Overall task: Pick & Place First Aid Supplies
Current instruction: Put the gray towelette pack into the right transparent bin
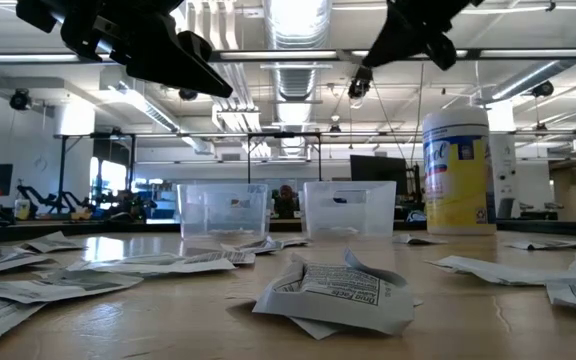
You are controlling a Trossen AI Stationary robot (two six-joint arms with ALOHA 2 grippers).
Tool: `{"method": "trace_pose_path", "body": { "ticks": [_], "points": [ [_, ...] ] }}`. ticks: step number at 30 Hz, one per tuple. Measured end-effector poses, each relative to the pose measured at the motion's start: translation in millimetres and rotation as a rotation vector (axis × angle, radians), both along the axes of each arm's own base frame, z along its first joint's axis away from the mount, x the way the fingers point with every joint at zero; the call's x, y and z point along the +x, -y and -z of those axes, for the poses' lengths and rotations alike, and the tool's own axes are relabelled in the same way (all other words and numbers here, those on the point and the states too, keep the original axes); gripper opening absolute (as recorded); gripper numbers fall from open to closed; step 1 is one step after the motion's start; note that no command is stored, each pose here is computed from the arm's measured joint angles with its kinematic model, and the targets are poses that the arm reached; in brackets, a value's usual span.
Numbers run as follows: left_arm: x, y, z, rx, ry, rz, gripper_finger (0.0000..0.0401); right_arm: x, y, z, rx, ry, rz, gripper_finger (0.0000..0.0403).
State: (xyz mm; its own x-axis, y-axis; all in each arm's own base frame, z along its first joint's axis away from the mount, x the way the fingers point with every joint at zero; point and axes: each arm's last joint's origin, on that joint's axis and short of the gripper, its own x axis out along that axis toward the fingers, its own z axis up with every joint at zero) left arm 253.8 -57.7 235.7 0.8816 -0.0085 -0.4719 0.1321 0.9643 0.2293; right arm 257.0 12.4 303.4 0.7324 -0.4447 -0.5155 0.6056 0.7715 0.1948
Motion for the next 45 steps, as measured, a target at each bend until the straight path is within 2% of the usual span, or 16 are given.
{"method": "trace_pose_path", "body": {
  "ticks": [4,9,15,22,28,37,45],
  "points": [
    [0.0,0.0,0.0,0.000,0.000,0.000,0.0099,1.5,13.9,-15.4,-0.092,0.006,0.052,0.0008],
    [0.0,0.0,0.0,0.000,0.000,0.000,0.0099,0.5,36.5,-20.4,-0.107,0.002,0.131,0.0008],
    [0.0,0.0,0.0,0.000,0.000,0.000,0.0099,-4.7,67.2,-6.5,0.009,-0.033,0.210,0.0008],
    [0.0,-0.1,0.0,0.000,0.000,0.000,0.0099,7.8,84.4,30.5,0.159,-0.143,0.157,0.0008],
    [0.0,-0.1,0.0,0.000,0.000,0.000,0.0099,27.5,94.9,56.7,0.218,-0.248,0.127,0.0008],
    [0.0,0.0,0.0,0.000,0.000,0.000,0.0099,47.9,120.0,69.2,0.281,-0.343,0.125,0.0008],
    [0.0,0.0,0.0,-0.005,0.000,-0.002,0.0099,64.4,124.8,86.4,0.302,-0.472,0.096,0.0008]
  ]
}}
